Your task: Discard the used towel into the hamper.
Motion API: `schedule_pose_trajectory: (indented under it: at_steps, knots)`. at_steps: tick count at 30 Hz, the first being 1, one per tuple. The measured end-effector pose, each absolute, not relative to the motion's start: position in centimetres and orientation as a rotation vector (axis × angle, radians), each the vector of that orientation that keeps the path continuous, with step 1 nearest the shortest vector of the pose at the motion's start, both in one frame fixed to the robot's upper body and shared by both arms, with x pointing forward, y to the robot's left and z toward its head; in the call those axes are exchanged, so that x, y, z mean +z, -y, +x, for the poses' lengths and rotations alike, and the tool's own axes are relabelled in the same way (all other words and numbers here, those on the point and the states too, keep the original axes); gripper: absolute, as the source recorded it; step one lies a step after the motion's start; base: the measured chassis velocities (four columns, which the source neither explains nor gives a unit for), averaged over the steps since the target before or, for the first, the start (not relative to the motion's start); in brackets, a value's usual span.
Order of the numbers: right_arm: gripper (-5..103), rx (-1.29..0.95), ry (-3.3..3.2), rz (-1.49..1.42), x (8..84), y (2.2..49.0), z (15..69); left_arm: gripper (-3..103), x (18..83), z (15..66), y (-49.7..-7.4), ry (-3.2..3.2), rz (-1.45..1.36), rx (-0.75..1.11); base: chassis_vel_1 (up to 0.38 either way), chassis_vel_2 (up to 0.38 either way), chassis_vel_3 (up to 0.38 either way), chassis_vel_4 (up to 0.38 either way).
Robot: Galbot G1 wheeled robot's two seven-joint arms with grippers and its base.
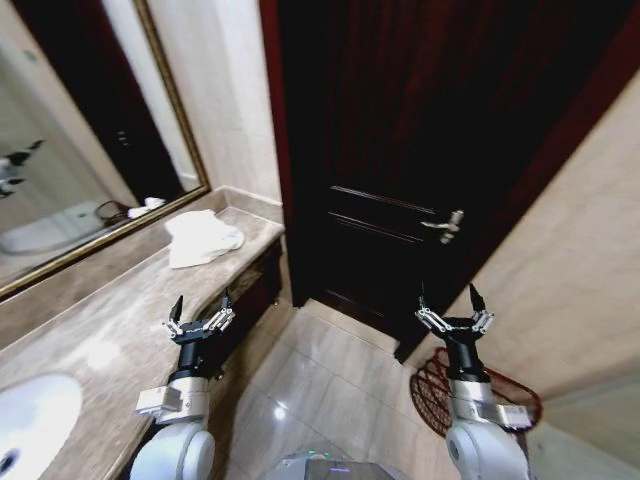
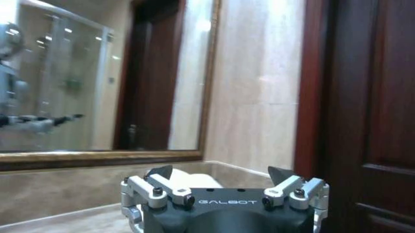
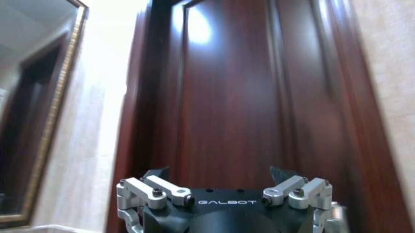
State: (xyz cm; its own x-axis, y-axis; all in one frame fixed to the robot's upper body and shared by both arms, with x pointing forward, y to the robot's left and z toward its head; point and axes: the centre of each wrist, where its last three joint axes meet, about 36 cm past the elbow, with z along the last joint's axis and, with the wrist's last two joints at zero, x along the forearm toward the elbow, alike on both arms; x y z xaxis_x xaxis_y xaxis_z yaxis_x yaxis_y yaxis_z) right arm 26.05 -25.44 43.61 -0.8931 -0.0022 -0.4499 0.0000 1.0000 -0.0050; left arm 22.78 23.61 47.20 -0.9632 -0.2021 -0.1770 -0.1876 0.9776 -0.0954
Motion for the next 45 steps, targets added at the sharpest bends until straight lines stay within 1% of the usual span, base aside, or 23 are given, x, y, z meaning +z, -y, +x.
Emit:
schedule_pose_trajectory:
  at_steps: [7,8,11,16,17,18,20,43,45]
  knots:
    - [100,-0.002,-2.671,0.002,43.6,25.4,26.1,99,47.1,22.8,-23.8,-2.926,-0.306,-0.104,0.135,0.113,0.131,0.136]
    - [100,-0.003,-2.671,0.003,43.6,25.4,26.1,98,47.1,22.8,-23.9,-2.92,-0.308,-0.1,0.153,0.129,0.141,0.139]
    - [100,-0.015,-2.686,-0.002,43.7,25.4,26.0,100,46.5,22.9,-24.1,-2.898,-0.308,-0.062,0.111,0.109,0.089,0.086]
    - [100,-0.032,-2.704,-0.005,43.6,25.3,25.8,100,46.0,22.9,-24.2,-2.882,-0.289,-0.011,0.032,0.038,0.023,0.023]
    - [100,-0.032,-2.705,-0.005,43.6,25.3,25.8,103,45.9,22.8,-24.2,-2.879,-0.283,0.005,0.0,0.0,0.0,0.0]
    - [100,-0.032,-2.704,-0.005,43.6,25.3,25.8,100,45.8,22.8,-24.1,-2.878,-0.282,0.01,0.0,0.0,0.0,0.0]
    - [100,-0.033,-2.701,-0.007,43.6,25.3,25.8,99,45.7,22.8,-24.2,-2.876,-0.281,0.016,0.0,0.0,0.0,0.0]
    - [100,-0.029,-2.68,0.018,43.3,25.4,25.7,98,45.2,23.0,-24.0,-2.867,-0.264,0.002,-0.078,0.073,0.084,-0.085]
    - [100,-0.023,-2.677,0.024,43.3,25.4,25.7,96,45.2,23.0,-24.0,-2.867,-0.265,0.001,-0.092,0.081,0.094,-0.088]
